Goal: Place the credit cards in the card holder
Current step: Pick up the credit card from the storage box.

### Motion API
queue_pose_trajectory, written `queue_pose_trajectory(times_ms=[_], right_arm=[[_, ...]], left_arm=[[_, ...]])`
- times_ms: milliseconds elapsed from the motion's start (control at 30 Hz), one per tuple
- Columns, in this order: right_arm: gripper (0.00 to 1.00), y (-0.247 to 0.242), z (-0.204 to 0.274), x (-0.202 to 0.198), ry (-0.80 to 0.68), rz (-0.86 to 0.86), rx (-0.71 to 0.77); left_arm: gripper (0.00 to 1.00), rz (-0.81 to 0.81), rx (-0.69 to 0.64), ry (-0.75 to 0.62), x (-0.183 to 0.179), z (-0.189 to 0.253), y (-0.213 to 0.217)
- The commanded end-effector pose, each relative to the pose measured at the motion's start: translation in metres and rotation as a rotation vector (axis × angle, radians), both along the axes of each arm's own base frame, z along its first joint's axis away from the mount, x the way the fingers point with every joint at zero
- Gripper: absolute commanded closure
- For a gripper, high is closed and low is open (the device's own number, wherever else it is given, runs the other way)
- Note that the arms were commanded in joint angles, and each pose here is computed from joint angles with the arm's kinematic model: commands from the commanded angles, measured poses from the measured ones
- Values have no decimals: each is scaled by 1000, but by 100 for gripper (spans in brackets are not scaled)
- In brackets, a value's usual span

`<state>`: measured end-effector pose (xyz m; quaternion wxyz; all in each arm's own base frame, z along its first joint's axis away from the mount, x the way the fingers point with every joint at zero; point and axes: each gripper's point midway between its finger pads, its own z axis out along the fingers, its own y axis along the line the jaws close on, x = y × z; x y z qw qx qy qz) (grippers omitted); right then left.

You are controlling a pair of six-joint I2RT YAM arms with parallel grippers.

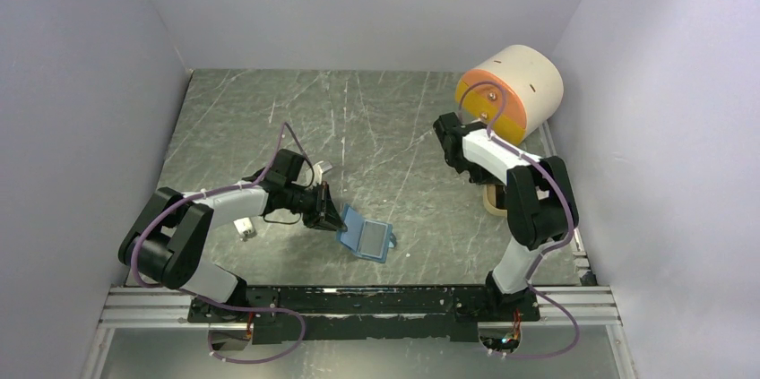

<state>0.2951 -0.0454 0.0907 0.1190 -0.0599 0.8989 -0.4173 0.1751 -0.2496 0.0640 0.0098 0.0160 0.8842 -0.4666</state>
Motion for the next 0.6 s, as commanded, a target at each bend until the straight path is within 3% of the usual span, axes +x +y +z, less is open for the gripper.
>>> queue_pose_trajectory(times_ms=[0,267,567], right_arm=[[100,15,24,3,-46,-13,12],[100,72,59,24,-177,45,250],[100,189,74,37,-327,258,637]], left_arm=[[91,-4,-26,-21,0,7,0],[91,23,17,-15,4,3,4],[91,130,-94,-44,27,38,-10]])
